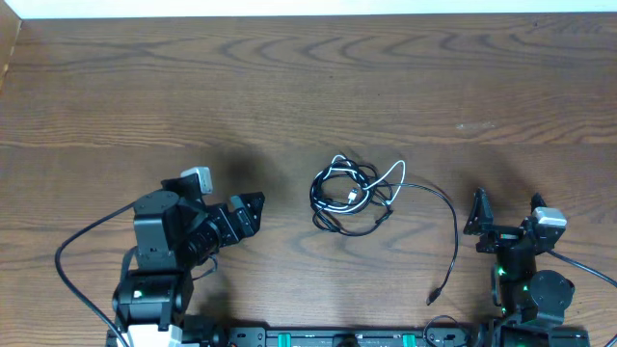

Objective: Untangle cables
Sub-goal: 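Move the left gripper over the tangled black and white cables and descend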

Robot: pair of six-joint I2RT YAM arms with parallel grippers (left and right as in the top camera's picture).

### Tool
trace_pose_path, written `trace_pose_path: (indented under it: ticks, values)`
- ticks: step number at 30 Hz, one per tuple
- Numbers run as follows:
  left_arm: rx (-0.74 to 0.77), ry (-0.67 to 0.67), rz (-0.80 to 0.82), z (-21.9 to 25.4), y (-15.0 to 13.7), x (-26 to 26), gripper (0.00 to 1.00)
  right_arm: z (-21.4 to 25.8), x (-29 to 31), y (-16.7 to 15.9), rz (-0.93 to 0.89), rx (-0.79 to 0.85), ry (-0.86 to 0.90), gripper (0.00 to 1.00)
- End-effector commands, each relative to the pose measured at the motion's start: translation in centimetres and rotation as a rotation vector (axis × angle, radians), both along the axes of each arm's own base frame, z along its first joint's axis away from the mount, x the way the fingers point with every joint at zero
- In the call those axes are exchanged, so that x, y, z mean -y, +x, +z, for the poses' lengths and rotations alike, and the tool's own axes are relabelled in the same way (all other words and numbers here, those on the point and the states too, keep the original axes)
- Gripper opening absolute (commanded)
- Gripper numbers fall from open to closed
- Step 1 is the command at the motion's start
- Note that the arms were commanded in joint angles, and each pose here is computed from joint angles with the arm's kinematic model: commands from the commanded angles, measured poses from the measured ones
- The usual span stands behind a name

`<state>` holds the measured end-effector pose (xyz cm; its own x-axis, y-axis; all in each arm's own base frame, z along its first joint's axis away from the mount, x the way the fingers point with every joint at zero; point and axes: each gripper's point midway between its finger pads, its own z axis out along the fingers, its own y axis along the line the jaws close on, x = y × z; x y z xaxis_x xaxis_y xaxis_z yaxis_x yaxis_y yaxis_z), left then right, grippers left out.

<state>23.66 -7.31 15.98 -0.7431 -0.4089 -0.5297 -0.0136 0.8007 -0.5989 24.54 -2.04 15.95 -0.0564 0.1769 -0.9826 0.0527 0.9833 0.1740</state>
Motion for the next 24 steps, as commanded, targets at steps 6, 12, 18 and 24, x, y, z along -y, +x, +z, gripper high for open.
trace_pose_path:
  ticks: [6, 12, 18, 24]
  values:
    - [0.017, -0.005, -0.020, 3.9, -0.6, 0.3, 0.94, -0.1, 0.0, 0.0, 0.000, -0.001, -0.015, 0.99]
    - [-0.026, 0.002, -0.013, 5.2, -1.3, 0.1, 0.94, -0.1, 0.0, 0.0, -0.001, -0.001, -0.015, 0.99]
    - [-0.057, 0.002, -0.013, 5.7, -1.2, 0.1, 0.94, -0.1, 0.0, 0.0, -0.001, -0.001, -0.015, 0.99]
    - [-0.177, 0.040, -0.029, 4.7, -1.5, -0.2, 0.94, -0.1, 0.0, 0.0, -0.001, -0.001, -0.015, 0.99]
